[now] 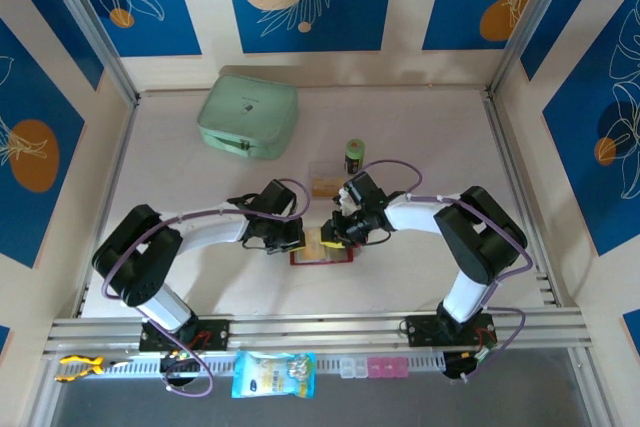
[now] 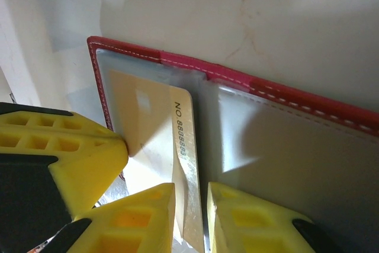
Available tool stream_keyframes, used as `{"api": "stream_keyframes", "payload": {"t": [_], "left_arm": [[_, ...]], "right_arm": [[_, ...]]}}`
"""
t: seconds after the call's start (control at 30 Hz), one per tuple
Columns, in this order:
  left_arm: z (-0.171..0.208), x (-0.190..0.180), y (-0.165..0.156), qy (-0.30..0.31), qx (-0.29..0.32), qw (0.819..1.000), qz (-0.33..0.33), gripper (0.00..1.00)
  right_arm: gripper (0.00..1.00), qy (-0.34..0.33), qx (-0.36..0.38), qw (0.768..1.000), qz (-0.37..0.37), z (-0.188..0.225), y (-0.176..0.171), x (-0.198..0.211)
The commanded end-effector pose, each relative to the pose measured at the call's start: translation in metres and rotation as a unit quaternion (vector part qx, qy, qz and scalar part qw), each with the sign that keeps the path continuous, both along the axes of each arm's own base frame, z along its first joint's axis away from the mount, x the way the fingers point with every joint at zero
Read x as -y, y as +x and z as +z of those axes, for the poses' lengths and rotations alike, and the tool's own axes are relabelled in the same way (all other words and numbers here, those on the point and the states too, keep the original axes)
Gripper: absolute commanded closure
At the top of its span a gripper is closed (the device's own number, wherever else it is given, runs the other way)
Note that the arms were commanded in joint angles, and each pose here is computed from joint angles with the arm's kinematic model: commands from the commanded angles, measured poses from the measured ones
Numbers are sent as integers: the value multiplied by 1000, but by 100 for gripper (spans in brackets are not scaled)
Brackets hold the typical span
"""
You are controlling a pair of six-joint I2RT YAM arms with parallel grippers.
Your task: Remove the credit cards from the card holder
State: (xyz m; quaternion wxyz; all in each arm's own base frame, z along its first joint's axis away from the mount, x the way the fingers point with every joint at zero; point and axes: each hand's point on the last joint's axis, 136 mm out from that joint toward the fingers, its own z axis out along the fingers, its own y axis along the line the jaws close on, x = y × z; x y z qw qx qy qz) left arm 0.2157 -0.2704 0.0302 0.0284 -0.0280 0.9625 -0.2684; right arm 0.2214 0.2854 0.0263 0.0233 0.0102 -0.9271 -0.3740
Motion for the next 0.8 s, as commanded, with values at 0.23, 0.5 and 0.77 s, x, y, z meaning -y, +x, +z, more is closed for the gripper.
{"api": "stream_keyframes", "payload": {"t": [0.23, 0.5, 0.77], "left_arm": [[-13, -13, -9, 38, -18, 999, -1, 98], [-13, -12, -9, 37, -19, 999, 0, 98], [-11, -14, -10, 36, -17, 999, 5, 98]], "right_arm": [[80, 34, -8, 999, 21, -3, -9, -7], [84, 36, -8, 999, 24, -3, -10, -8], [88, 19, -1, 1000, 18, -2, -10, 1]]}}
